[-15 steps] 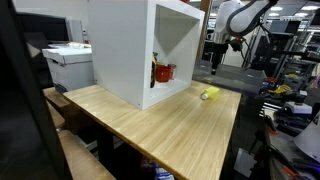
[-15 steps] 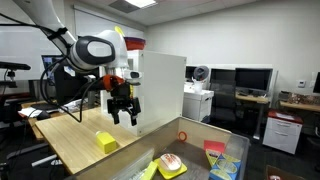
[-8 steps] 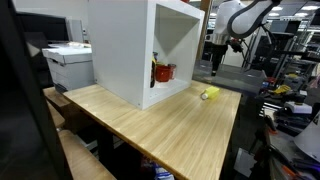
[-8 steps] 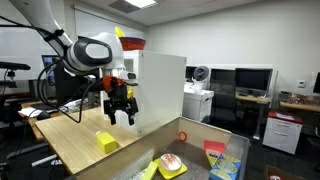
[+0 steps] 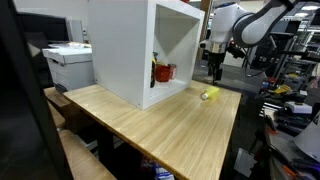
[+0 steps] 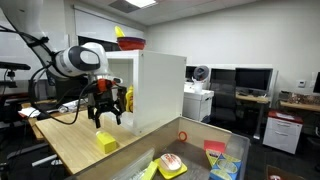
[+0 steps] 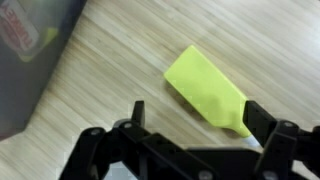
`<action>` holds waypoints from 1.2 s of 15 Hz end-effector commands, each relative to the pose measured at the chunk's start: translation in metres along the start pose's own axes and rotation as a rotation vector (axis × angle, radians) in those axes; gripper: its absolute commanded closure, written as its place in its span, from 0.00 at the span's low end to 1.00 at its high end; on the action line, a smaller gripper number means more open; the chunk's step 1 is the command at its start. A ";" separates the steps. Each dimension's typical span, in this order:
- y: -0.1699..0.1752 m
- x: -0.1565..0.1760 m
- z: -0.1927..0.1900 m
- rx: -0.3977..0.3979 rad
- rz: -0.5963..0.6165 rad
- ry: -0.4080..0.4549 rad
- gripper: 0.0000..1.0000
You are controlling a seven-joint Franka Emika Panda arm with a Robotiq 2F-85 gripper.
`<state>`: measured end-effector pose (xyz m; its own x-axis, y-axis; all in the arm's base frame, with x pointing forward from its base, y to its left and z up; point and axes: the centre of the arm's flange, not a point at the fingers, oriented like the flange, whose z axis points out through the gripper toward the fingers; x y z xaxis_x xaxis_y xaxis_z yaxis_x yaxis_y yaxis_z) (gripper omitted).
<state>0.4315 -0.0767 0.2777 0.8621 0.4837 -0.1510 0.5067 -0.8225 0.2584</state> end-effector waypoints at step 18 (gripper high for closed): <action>-0.083 0.063 0.026 -0.076 -1.002 0.061 0.00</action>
<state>0.4326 0.0138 0.2356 0.1793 0.9422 -0.2831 0.9798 -0.1451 0.1377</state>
